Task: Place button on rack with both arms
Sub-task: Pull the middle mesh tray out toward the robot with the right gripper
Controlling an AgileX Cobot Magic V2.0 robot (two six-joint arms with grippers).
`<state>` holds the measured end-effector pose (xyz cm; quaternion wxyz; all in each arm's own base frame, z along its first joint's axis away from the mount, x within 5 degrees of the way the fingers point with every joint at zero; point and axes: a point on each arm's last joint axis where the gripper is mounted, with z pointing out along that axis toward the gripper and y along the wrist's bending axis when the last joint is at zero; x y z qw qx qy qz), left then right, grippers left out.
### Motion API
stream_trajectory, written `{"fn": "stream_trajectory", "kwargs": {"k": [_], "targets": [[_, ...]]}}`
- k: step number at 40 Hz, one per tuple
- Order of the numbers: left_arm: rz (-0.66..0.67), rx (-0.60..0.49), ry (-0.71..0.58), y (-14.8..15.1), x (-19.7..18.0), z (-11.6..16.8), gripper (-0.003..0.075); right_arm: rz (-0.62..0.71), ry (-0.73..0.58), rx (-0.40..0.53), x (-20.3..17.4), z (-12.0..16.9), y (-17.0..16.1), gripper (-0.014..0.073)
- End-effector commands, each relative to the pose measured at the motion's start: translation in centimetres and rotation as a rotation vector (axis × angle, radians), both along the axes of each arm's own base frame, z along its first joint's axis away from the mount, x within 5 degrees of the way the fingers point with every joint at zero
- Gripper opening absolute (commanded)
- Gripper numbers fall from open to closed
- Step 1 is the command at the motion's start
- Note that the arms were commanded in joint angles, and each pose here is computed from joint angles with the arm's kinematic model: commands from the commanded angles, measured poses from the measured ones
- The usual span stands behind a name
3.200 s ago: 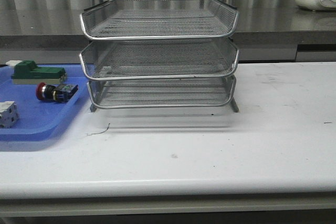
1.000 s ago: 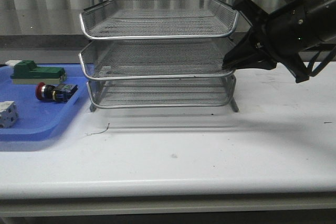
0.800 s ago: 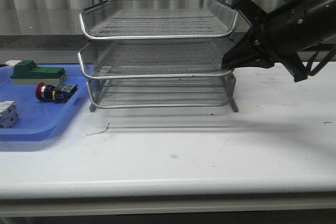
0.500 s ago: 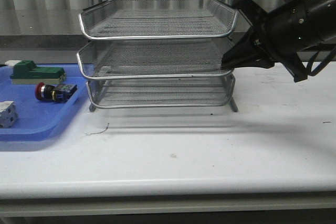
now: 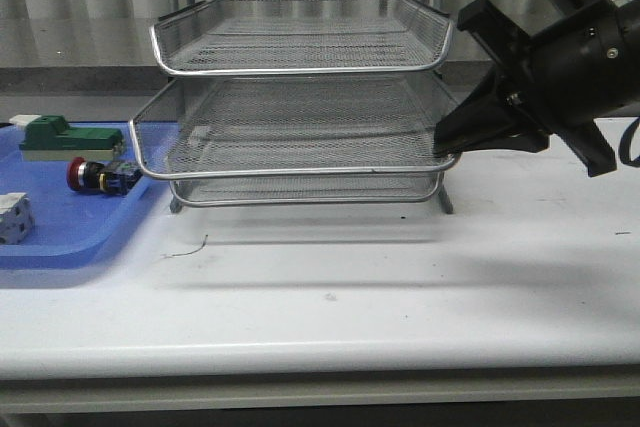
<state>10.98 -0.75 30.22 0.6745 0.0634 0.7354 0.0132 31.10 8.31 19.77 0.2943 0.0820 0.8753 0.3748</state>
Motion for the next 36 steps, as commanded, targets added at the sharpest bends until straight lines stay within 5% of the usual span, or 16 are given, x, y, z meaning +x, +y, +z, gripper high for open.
{"fn": "stream_trajectory", "kwargs": {"k": [1, 30, 36], "targets": [[-0.007, -0.018, -0.112, -0.1, 0.1, 1.9, 0.0629, 0.029, -0.064, 0.045, -1.3, 2.1, 0.2, 0.0043], [-0.007, -0.018, -0.112, -0.1, 0.1, 1.9, 0.0629, 0.086, -0.006, 0.044, -8.2, 0.2, -0.2, 0.0046], [-0.007, -0.018, -0.112, -0.1, 0.1, 1.9, 0.0629, 0.092, -0.015, 0.039, -8.2, 0.3, -0.2, 0.0190]]}}
